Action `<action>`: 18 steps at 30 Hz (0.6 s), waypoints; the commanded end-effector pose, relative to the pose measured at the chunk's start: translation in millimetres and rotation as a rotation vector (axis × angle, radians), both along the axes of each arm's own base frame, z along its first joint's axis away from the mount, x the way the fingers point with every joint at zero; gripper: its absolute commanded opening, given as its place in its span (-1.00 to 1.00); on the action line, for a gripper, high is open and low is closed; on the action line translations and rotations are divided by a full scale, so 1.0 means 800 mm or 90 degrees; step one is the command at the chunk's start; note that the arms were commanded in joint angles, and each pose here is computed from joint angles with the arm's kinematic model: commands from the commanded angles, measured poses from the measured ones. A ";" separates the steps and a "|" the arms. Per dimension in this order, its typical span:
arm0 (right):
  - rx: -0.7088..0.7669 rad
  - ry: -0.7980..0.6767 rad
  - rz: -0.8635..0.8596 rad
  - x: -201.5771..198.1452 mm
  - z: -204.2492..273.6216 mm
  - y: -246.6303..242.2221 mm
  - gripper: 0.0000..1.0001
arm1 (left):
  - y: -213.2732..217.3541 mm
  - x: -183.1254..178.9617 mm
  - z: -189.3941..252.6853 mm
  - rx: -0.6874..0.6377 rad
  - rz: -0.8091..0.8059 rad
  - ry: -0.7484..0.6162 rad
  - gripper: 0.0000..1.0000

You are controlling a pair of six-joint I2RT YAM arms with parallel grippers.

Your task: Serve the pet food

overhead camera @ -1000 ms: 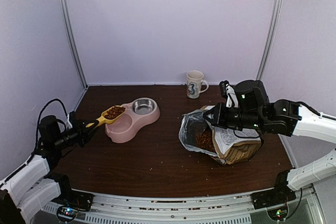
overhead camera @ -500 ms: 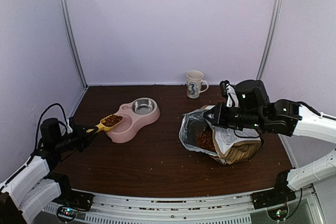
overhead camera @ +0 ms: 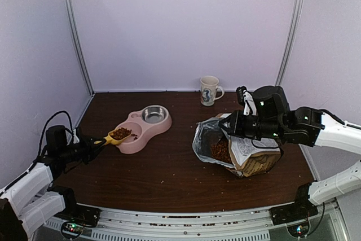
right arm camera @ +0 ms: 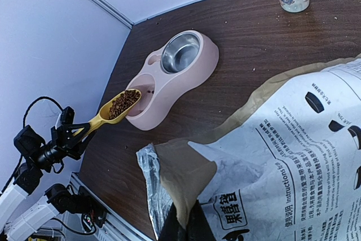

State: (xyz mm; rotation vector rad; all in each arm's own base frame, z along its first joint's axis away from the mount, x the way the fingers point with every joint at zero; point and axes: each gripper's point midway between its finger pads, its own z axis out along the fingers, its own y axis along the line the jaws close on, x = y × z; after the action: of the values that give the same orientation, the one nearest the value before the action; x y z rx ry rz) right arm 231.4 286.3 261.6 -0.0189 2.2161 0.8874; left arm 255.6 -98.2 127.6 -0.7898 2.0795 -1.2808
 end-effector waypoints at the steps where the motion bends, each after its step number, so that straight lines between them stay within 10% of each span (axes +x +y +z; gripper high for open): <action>1: 0.030 -0.052 -0.029 0.012 0.035 -0.009 -1.00 | 0.004 0.015 0.035 0.034 -0.008 -0.052 -1.00; 18: 0.014 -0.055 -0.034 0.015 0.033 -0.012 -1.00 | 0.003 0.029 0.038 0.093 -0.052 -0.019 -1.00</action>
State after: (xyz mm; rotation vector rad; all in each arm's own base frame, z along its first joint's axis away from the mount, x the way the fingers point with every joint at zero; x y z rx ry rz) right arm 232.7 285.0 261.6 -0.0292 2.2109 0.8728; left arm 267.5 -97.6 137.2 -0.7301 2.1922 -1.1935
